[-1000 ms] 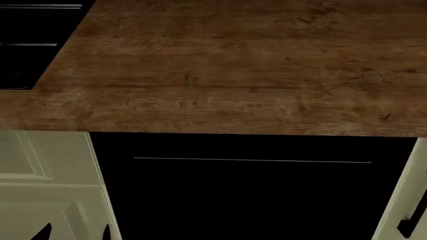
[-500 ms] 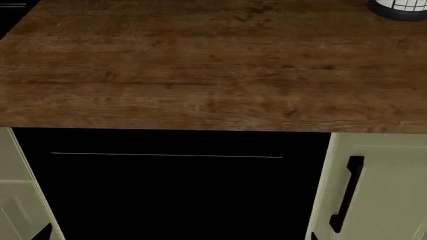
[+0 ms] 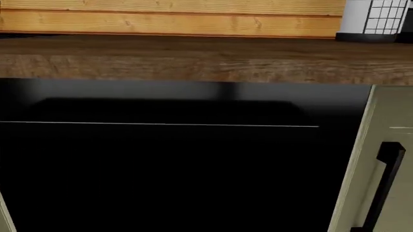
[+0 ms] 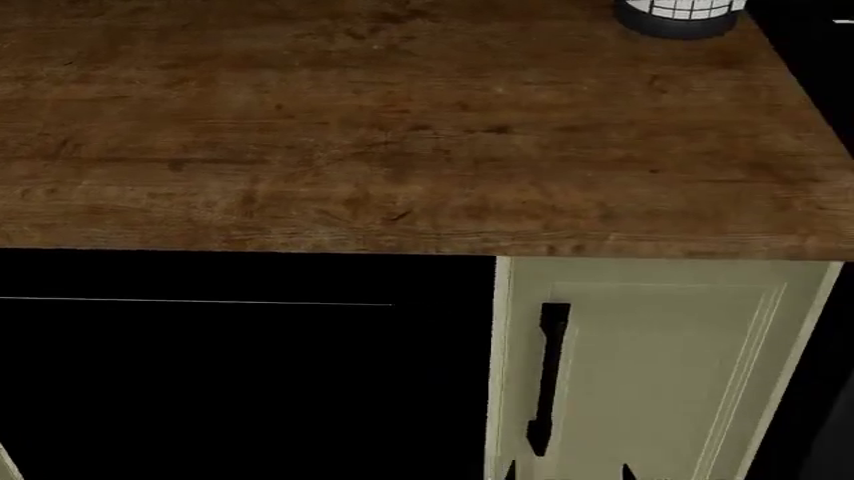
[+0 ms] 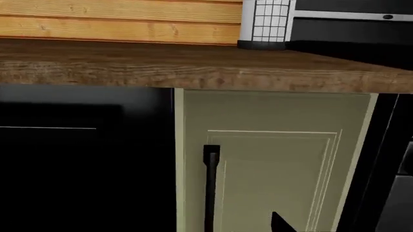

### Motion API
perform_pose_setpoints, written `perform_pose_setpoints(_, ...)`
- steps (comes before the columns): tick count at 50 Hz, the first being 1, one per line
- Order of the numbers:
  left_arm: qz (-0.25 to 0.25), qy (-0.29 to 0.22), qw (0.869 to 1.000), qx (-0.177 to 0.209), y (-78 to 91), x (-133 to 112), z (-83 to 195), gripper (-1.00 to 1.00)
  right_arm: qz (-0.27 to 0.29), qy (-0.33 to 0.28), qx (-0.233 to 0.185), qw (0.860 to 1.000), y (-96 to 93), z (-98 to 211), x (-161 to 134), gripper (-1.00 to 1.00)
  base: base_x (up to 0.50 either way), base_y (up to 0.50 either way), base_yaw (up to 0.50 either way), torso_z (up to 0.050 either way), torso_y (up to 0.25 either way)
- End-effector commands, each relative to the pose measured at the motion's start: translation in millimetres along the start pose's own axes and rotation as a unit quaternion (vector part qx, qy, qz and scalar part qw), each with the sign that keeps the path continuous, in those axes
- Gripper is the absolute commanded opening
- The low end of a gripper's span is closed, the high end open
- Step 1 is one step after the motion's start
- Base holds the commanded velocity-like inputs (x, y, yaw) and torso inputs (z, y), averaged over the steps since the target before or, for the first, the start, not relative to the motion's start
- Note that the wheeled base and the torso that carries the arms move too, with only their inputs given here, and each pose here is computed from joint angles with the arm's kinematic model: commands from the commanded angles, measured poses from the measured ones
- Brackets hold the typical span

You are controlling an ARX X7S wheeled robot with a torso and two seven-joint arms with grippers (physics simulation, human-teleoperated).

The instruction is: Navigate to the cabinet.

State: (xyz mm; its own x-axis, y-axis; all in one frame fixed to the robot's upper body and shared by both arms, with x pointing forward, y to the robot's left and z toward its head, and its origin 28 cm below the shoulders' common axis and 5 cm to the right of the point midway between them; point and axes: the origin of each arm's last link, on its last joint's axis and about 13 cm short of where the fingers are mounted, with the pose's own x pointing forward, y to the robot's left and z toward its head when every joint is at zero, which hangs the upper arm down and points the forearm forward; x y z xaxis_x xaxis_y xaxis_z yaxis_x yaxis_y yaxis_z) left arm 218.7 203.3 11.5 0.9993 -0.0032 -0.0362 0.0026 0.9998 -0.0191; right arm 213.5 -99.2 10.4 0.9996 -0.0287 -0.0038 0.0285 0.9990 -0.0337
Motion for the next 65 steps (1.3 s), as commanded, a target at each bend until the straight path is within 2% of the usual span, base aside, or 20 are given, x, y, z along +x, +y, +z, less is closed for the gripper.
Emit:
perform_pose_setpoints(1, -0.001, -0.001, 1.0, 0.001, -0.3, -0.2, 0.0, 1.0, 0.0, 0.0, -0.001, 1.0, -0.3, -0.1, -0.1, 1.0, -0.03, -0.5, 0.0, 0.0, 0.0)
perform_pose_setpoints(65, -0.001, 0.0, 1.0, 0.001, -0.4, -0.1, 0.3, 1.0, -0.001, -0.001, -0.001, 1.0, -0.2, 0.8, -1.3, 1.0, -0.03, -0.5, 0.0, 0.0, 0.0)
